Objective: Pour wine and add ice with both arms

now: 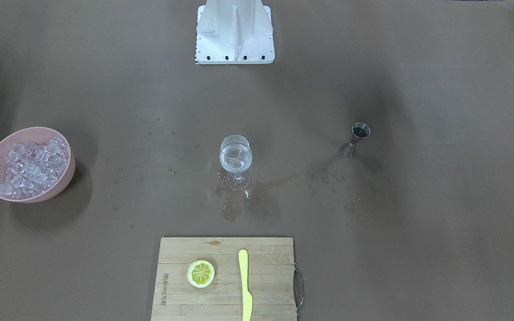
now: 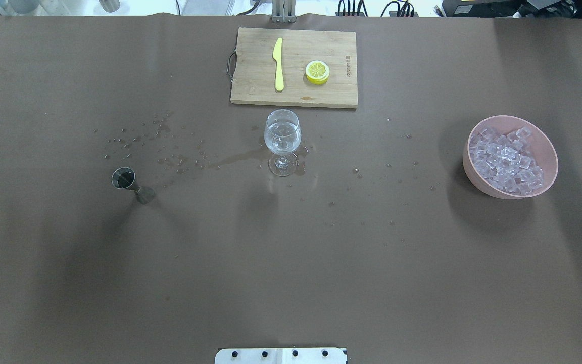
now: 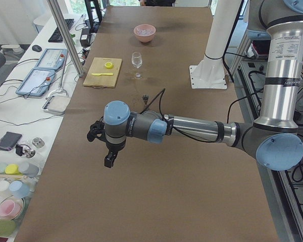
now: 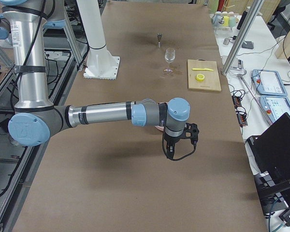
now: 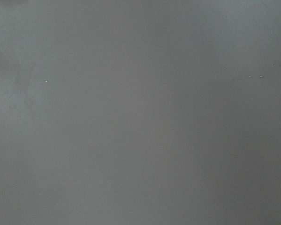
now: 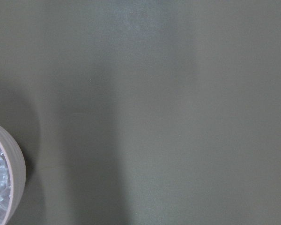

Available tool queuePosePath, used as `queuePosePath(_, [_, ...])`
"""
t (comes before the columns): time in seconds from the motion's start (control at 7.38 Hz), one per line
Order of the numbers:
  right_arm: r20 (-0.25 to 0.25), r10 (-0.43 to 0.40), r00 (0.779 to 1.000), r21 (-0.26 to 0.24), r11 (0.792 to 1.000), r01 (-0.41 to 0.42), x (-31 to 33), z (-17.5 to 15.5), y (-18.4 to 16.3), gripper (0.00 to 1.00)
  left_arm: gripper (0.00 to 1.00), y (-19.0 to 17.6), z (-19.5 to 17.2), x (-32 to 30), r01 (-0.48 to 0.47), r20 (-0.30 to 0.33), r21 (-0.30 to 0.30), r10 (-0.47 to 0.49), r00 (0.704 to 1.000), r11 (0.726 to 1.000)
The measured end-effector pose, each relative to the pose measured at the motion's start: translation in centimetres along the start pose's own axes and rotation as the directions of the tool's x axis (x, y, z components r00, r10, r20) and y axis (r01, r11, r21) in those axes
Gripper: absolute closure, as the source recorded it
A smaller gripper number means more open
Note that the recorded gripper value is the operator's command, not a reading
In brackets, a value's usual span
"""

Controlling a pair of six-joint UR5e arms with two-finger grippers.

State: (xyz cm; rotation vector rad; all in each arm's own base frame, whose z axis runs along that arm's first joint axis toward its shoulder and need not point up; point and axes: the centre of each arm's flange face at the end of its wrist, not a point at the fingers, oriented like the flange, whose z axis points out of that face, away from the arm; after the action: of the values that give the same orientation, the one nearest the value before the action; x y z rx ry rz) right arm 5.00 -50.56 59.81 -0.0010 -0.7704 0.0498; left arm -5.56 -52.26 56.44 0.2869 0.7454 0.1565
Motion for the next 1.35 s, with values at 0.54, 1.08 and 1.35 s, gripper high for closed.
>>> queuePosePath(0.54, [0.011,0.007,1.000,-0.008,1.000,-0.007,0.2,0.3,0.3,0.00,0.02,-5.0,0.6,21.5,0.209,-0.072,0.015,-0.207,0.976,0.978])
queuePosePath(1.08, [0.010,0.016,1.000,-0.020,1.000,-0.016,0.8,0.9,0.5,0.00,0.02,-0.9,4.4,42.3,0.342,-0.046,0.127,-0.339,0.940,0.931])
queuePosePath(1.35, [0.009,0.021,1.000,-0.025,0.999,-0.020,1.1,1.2,0.8,0.00,0.02,2.0,7.1,49.1,0.380,-0.042,0.193,-0.379,0.924,0.905])
